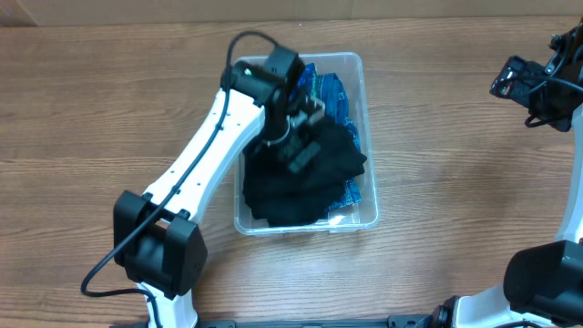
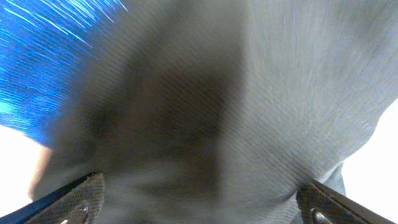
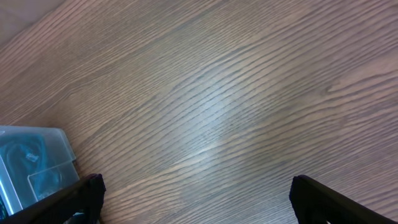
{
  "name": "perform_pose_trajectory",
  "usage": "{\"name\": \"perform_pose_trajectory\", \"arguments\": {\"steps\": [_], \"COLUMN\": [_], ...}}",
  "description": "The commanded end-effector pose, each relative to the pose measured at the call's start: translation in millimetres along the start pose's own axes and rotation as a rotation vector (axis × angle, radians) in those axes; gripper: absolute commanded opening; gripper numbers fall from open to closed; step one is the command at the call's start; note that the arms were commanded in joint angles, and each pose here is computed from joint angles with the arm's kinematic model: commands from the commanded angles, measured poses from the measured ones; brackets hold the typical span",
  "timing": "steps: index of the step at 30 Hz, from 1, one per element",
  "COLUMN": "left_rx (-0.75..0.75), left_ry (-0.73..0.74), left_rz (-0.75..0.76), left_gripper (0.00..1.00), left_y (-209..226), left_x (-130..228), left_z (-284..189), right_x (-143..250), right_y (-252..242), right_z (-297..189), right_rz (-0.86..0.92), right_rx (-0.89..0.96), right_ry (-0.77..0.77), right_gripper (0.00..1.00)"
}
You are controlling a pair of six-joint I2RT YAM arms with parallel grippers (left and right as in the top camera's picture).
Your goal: Pack container
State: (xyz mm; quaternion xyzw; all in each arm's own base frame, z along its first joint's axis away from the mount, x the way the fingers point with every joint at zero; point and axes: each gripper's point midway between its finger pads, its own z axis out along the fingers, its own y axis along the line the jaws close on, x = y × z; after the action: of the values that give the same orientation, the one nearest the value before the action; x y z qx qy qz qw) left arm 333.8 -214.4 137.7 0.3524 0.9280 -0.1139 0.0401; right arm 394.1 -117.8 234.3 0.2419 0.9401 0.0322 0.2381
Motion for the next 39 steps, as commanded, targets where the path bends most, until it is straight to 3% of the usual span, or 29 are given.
{"name": "perform_pose_trajectory", "arguments": {"steps": [1, 8, 14, 18, 23, 29, 39], "left_rx": [-0.178, -0.248, -0.280, -0.311, -0.353, -0.359, -0.412], "left_ry": [-0.205, -0.397, -0.558, -0.615, -0.557, -0.494, -0.610], "left_rz": [-0.111, -0.415, -0.793, -0.925, -0.888, -0.847, -0.767], "left_gripper": [1.00, 1.00, 1.00, 1.00, 1.00, 1.00, 1.00], "left_y": [41, 124, 208, 247, 263, 251, 206], "left_x": [-34, -32, -5, 20, 49, 67, 94], "left_z": [-72, -130, -163, -180, -181, -182, -195], "right_x": [0, -2, -9, -28, -23, -10, 9], "right_y": [13, 61, 108, 130, 131, 113, 103], "right_z": [-1, 0, -3, -10, -19, -44, -94], "right_rz": [-0.060, -0.206, -0.379, -0.402, -0.392, -0.367, -0.373], "right_rx": [-0.037, -0.097, -0.136, -0.177, -0.217, -0.214, -0.231], "right_ry": [-0.006, -0.058, -0.153, -0.258, -0.245, -0.219, -0.327], "right_gripper": [1.00, 1.00, 1.00, 1.00, 1.00, 1.00, 1.00]}}
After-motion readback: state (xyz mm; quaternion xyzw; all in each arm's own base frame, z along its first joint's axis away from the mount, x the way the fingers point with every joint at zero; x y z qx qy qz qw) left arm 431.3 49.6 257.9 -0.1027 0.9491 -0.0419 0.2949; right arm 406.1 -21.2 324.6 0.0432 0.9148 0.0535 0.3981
